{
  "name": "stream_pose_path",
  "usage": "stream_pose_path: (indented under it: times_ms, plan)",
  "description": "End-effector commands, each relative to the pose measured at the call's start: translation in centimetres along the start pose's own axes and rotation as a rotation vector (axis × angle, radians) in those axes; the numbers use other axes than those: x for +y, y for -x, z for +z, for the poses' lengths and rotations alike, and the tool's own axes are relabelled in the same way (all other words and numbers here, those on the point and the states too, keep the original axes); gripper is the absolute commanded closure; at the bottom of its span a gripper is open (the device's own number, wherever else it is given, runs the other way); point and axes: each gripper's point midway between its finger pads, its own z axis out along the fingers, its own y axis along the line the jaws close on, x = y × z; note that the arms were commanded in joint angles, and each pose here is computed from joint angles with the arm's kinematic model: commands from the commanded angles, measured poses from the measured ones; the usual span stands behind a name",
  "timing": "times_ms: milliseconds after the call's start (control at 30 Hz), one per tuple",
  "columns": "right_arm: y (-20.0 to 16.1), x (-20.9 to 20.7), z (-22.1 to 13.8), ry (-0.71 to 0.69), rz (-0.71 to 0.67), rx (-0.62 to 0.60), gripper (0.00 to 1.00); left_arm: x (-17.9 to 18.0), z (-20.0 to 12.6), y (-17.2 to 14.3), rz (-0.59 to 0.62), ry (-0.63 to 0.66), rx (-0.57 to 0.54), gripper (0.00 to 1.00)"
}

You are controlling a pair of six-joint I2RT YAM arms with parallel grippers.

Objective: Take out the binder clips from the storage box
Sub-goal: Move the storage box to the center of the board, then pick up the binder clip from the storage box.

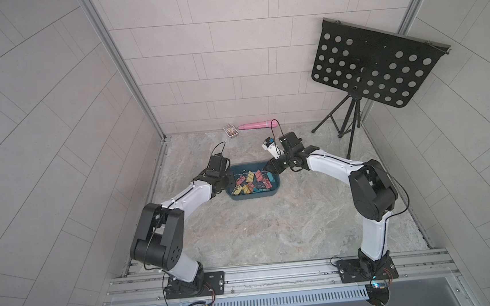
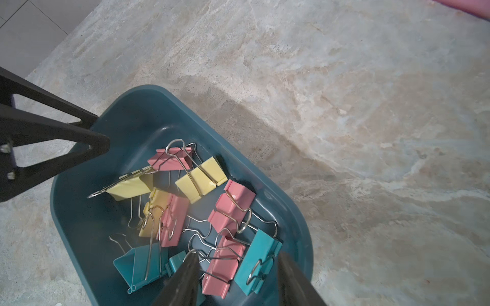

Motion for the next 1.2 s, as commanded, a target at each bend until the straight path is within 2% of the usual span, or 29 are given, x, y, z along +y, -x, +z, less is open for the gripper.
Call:
stream_pose_path:
  times_ms: [0,167,633,1167]
  plan:
    - [-0.1,0.6,0.8,0.023,0.012,0.030,0.53,-0.6,0.7,-0.3,0.009,-0.031,0.020,0.49]
    - [-0.3,0.6,1.9,0.030,0.015,0.055,0.60,-0.7,0.9,-0.5,0.006,-0.041,0.027,0.49]
    - [-1.3,-0.8,3.6,-0.019,0.041,0.124,0.68,-0.6,0.9,-0.9,0.007,-0.042,0.039,0.49]
    - [-1.6,-0.6,4.3,0.007,0.062,0.132,0.82,-0.4,1.2,-1.4,0.002,-0.032,0.058,0.49]
